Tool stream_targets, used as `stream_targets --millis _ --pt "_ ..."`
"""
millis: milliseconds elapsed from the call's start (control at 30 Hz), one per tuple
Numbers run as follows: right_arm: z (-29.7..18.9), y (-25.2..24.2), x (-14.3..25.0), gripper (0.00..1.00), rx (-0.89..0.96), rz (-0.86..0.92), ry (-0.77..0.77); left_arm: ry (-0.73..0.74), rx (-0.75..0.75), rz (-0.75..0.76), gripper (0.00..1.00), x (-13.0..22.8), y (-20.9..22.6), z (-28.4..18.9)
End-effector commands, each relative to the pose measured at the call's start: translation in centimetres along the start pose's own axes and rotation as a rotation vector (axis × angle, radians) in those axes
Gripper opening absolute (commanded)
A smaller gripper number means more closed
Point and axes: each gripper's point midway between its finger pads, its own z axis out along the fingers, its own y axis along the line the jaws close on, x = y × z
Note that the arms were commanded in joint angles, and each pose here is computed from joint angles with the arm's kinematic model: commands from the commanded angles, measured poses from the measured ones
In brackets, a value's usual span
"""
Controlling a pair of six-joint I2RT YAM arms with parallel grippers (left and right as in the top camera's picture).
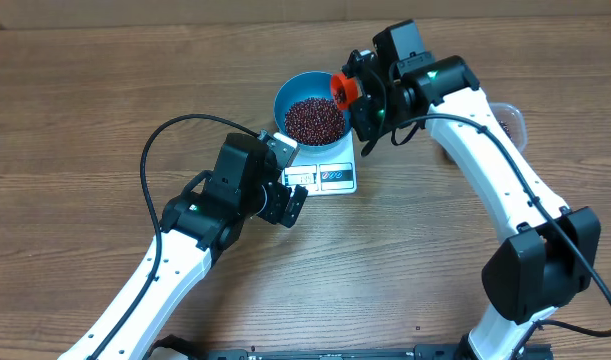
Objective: Scoop item into bowl and weigh 150g on scale
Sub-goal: 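Tilt the scoop slightly over the bowl to trickle beans in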
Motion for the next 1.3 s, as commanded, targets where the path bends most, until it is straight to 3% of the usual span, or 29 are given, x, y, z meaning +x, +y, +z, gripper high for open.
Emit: stream_targets --millis 0,1267 --pt "-0.46 0.08 -1.04 0.04 0.042 -0.031 -0.026 0.007 -0.009 0.000 1.00 0.21 0.26 0.19" --pt "-0.37 -0.21 -1.06 0.04 0.097 -0.098 -0.019 0.007 -0.009 0.000 0.99 0.21 0.27 0.19"
